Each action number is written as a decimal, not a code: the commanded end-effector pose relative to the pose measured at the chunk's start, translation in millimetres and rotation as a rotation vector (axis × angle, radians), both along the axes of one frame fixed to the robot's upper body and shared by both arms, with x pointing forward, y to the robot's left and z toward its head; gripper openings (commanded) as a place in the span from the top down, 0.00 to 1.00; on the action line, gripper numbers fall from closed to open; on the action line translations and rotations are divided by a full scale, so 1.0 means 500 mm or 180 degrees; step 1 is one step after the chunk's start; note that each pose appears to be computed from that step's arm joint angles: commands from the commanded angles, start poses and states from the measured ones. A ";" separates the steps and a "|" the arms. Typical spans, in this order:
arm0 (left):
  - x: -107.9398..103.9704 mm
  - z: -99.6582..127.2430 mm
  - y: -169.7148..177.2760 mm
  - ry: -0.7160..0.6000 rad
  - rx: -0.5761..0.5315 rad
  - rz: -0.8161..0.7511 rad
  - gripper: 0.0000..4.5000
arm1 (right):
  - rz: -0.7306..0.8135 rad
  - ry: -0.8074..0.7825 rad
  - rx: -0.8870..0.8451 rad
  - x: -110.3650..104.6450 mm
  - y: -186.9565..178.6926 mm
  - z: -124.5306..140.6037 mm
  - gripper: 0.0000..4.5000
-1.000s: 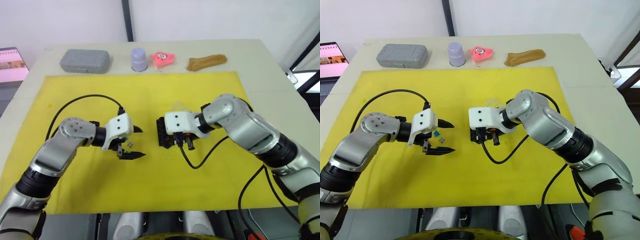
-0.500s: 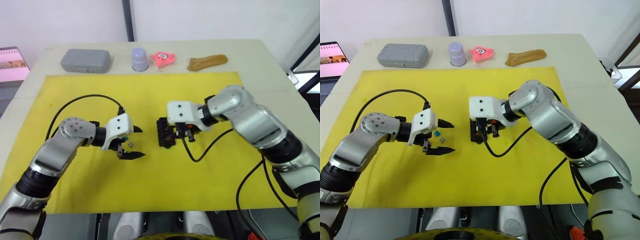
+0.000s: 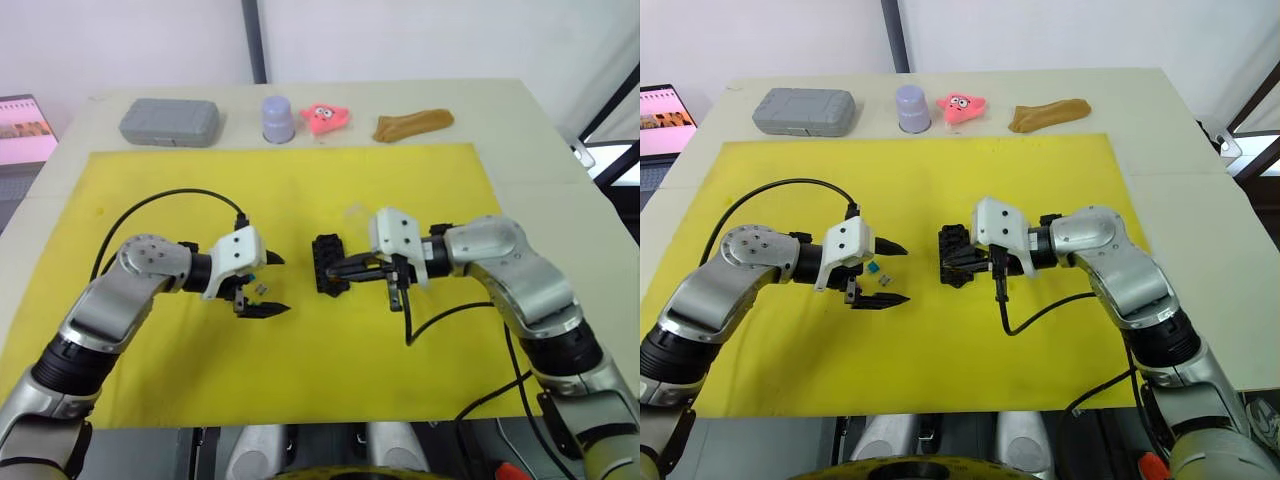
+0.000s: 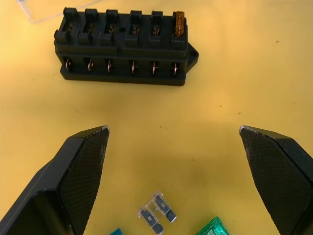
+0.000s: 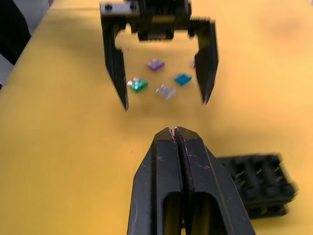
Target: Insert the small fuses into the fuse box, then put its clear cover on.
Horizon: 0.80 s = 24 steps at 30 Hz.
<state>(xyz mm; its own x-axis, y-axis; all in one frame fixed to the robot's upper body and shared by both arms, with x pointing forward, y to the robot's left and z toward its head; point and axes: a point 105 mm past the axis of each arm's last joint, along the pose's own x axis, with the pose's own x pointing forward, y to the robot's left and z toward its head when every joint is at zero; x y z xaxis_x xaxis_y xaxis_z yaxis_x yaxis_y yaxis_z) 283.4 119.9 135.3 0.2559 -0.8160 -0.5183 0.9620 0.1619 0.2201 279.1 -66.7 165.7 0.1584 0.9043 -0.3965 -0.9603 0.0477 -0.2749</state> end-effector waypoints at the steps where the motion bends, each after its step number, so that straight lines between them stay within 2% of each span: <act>1: 0.005 0.020 -0.003 -0.0155 -0.0024 -0.0032 0.00 | -0.0094 -0.0112 -0.0001 0.012 0.000 -0.004 0.98; 6: 0.007 0.020 -0.004 -0.0167 -0.0019 -0.0038 0.00 | -0.0198 -0.0024 -0.0029 0.027 -0.003 -0.026 0.98; 13: 0.008 0.022 -0.003 -0.0197 -0.0012 -0.0034 0.00 | -0.0173 0.0042 -0.0309 0.026 -0.015 -0.081 0.98; 24: 0.010 0.024 -0.005 -0.0215 -0.0034 -0.0012 0.00 | -0.0204 -0.0158 -0.0557 0.041 -0.023 -0.090 0.98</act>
<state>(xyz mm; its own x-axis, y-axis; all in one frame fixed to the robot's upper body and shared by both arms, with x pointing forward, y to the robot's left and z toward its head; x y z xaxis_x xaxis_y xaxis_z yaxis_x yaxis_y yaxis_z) 286.5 118.6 137.7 0.2714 -0.8157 -0.5109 0.9552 0.1629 0.2472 295.8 -68.4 136.6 0.2129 0.8581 -0.4672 -0.9369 0.0436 -0.3468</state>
